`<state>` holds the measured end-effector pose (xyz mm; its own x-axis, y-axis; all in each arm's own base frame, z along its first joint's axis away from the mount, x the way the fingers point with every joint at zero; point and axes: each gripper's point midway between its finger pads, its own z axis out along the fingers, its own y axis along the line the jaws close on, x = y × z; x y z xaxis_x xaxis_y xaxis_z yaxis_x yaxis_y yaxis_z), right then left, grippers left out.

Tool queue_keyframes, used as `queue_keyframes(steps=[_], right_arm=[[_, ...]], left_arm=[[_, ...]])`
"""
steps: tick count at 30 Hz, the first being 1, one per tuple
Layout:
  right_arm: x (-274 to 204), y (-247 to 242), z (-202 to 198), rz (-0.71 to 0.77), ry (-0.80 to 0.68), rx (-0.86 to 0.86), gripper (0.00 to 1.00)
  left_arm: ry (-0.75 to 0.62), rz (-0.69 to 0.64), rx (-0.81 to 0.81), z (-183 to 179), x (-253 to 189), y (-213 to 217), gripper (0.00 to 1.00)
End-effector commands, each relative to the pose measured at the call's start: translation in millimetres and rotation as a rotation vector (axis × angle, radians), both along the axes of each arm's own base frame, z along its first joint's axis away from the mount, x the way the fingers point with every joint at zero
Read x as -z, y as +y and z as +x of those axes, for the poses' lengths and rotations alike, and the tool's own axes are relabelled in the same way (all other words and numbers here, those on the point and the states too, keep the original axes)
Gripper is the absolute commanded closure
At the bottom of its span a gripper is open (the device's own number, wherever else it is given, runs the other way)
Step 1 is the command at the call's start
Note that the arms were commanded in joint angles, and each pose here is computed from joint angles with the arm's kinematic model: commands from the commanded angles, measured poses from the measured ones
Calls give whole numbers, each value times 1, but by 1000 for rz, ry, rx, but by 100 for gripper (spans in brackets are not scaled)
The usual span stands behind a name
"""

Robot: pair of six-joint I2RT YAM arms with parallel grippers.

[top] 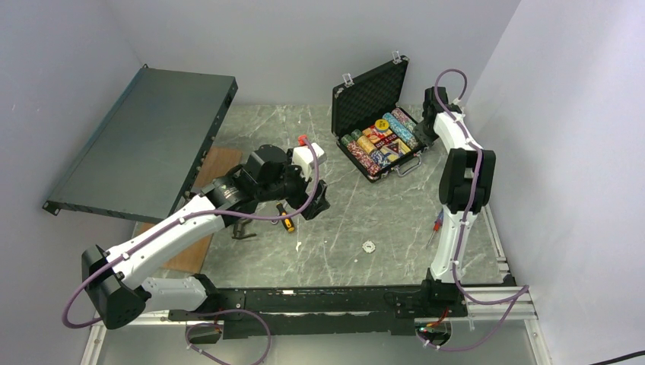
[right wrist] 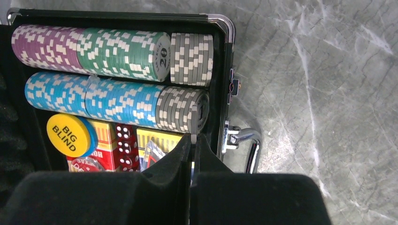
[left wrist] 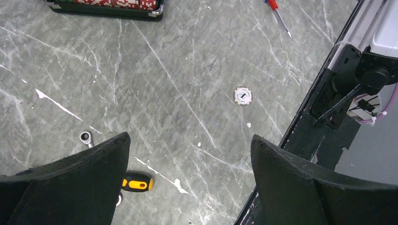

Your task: Pack up texas hold em set

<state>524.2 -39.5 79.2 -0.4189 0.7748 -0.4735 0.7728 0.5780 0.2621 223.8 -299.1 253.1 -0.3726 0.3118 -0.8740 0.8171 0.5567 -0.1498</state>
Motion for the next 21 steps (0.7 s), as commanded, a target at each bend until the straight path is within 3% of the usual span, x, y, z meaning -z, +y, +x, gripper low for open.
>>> queue_keyframes(steps=[1, 7, 14, 18, 21], right_arm=[[-16, -11, 11, -16, -51, 43, 100], [-7, -6, 15, 13, -48, 31, 99], [-10, 4, 14, 49, -65, -9, 77], [-27, -1, 6, 5, -83, -33, 56], [-46, 3, -9, -45, -99, -90, 53]], left_arm=[[-48, -20, 2, 5, -11, -3, 1], [-46, -16, 0, 5, -9, -3, 1], [-48, -15, -3, 6, -10, -3, 1], [-46, -12, -4, 6, -8, -3, 1], [-49, -11, -9, 7, -9, -2, 1]])
